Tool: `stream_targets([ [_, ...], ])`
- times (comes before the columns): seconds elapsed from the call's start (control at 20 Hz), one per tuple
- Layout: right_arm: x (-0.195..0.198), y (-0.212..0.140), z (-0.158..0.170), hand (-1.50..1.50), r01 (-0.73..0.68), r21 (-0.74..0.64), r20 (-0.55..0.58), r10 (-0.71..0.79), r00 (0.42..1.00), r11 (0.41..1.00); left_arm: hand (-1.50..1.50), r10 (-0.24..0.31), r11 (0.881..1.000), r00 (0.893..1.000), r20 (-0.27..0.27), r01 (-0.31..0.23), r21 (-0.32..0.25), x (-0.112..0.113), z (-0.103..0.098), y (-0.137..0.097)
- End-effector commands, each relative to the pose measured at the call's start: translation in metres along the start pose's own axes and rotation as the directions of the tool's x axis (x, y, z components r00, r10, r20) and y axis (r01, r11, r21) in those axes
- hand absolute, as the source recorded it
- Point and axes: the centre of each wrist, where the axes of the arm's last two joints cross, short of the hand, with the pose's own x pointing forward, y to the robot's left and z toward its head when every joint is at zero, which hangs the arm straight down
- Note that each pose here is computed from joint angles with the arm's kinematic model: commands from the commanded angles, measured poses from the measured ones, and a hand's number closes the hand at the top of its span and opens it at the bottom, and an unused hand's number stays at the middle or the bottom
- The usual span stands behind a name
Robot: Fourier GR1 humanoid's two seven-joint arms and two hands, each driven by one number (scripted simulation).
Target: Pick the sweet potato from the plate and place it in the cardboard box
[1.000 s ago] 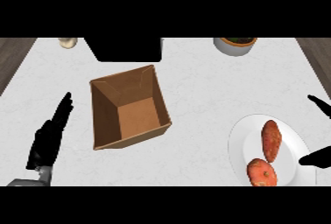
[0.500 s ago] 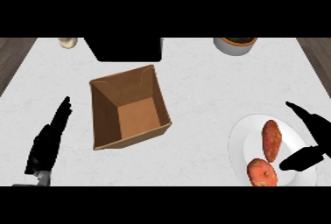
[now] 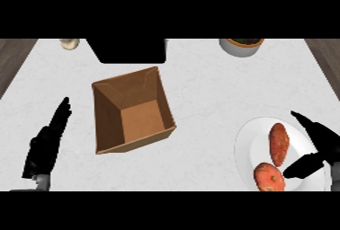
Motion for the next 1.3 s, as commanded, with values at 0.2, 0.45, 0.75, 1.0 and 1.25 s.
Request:
stream_targets([
  [0.2,-0.009,0.019,-0.017,-1.5,-0.013,0.005,0.001,0.013,1.0,1.0,0.0,-0.01,1.0,1.0,0.01,0.01,-0.002,-0.009,0.001,-0.005],
  [0.45,-0.002,0.017,-0.012,-1.5,0.002,0.004,-0.019,-0.002,1.0,1.0,0.0,0.002,1.0,1.0,-0.003,-0.002,0.01,0.01,-0.002,-0.004],
  [0.75,0.001,0.033,-0.02,-1.5,0.012,-0.015,-0.003,-0.012,1.0,1.0,0.0,-0.013,1.0,1.0,-0.002,0.013,-0.017,0.003,0.019,-0.008],
  [1.0,0.008,0.023,-0.03,-1.5,0.024,-0.016,-0.001,-0.024,1.0,1.0,0.0,0.004,1.0,1.0,0.001,-0.004,-0.002,0.009,-0.023,0.016],
  [1.25,0.002,0.043,-0.035,-1.5,0.029,-0.01,-0.015,-0.029,0.999,1.0,0.0,0.0,1.0,1.0,-0.003,0.0,-0.007,-0.015,0.001,-0.009],
])
